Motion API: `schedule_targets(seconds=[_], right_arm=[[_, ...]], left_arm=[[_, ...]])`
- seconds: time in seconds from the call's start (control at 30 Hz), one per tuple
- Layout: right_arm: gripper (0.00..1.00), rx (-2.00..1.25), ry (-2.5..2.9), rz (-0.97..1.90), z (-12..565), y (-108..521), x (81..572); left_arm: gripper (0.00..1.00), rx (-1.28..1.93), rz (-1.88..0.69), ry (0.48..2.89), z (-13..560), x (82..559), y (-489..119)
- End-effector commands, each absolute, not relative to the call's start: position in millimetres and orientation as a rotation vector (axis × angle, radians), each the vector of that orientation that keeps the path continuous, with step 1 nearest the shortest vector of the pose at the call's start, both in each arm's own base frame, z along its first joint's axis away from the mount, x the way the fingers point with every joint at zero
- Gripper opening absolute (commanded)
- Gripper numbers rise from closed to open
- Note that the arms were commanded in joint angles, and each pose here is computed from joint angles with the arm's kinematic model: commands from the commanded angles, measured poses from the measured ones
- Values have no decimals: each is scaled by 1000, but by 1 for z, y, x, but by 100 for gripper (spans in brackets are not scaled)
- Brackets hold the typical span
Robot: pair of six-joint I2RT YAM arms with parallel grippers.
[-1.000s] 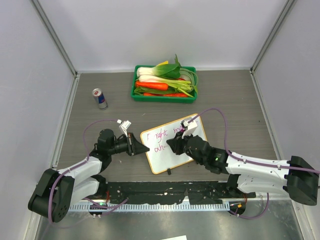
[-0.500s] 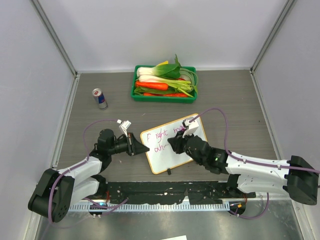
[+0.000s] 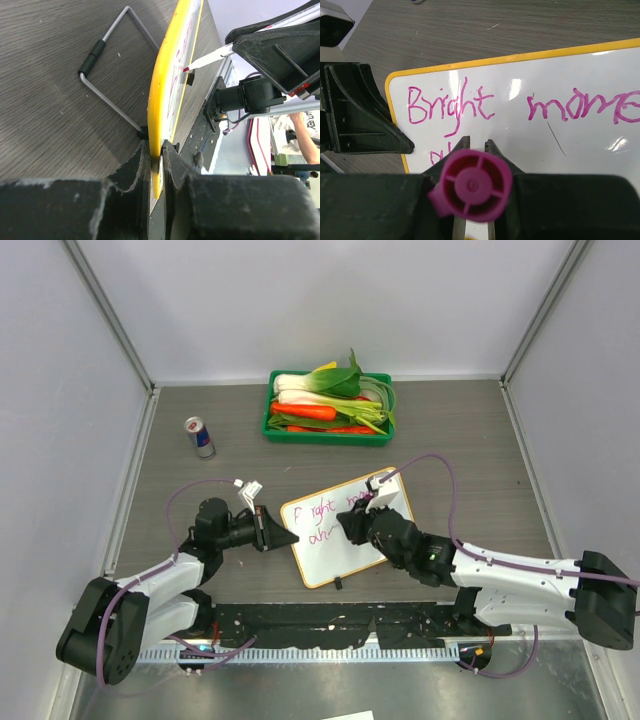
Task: Write a sentence on the whiteboard
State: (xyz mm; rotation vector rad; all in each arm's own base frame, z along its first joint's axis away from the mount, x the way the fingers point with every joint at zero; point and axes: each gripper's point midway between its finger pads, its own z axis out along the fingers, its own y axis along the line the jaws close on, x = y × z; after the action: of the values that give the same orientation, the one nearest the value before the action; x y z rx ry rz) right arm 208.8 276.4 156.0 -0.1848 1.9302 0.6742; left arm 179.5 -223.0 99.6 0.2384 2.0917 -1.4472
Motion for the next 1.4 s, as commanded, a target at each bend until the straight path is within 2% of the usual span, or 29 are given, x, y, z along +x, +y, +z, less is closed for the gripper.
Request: schedule_targets(seconds=[0.0, 0.73, 1.37], right_arm=[[1, -202, 1923, 670, 160, 283, 214], [1, -258, 2020, 664, 124, 272, 196], [1, -172, 1981, 596, 136, 257, 207]], left_arm=[[0, 270, -1414, 2066, 101, 184, -222], [0, 268, -1413, 2067, 100, 184, -222], [0, 267, -1413, 2069, 100, 184, -222]])
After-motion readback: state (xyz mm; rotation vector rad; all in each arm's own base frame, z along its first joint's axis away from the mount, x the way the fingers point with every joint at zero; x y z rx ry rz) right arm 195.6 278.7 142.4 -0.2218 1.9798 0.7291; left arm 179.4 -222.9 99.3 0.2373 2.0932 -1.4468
